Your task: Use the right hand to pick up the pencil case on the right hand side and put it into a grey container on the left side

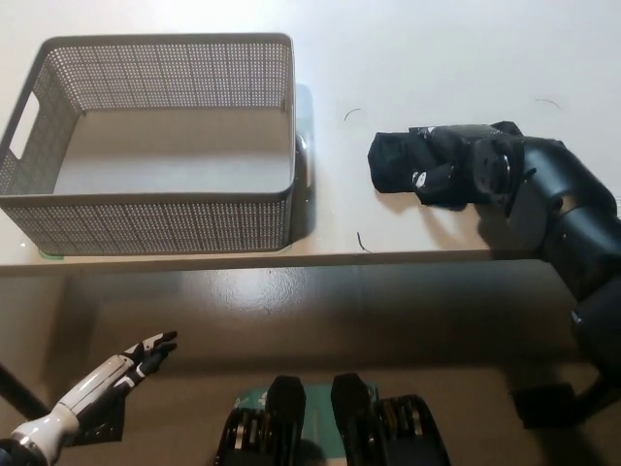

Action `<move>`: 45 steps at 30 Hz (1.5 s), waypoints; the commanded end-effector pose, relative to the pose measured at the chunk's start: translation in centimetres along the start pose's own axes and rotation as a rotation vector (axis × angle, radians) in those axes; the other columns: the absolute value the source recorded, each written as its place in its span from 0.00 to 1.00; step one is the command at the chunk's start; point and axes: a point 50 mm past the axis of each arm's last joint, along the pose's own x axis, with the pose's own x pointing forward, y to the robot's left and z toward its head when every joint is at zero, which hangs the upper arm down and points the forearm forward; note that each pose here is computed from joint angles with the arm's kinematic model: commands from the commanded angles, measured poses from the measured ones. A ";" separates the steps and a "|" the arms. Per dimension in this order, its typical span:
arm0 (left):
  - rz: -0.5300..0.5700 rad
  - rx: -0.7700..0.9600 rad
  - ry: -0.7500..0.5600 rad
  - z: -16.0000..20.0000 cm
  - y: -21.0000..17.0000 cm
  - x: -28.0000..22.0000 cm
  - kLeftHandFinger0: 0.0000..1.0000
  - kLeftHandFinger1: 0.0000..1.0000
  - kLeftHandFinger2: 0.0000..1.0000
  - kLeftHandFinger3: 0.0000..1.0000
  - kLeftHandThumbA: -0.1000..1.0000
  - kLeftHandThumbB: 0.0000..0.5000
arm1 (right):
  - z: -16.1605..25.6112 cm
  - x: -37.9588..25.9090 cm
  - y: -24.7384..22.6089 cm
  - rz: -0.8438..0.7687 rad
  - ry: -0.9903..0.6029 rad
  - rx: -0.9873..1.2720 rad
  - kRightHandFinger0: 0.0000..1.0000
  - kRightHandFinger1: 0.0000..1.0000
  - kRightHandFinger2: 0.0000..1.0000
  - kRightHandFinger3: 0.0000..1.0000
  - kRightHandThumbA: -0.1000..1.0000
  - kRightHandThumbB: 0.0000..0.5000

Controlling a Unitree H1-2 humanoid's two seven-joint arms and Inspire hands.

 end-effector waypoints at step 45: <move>0.019 0.074 -0.014 1.1 2.3 0.1 1.00 1.00 1.00 1.00 1.00 0.65 | 2.0 -0.9 -0.4 -0.636 -0.268 0.277 0.00 0.18 0.80 0.36 0.00 0.28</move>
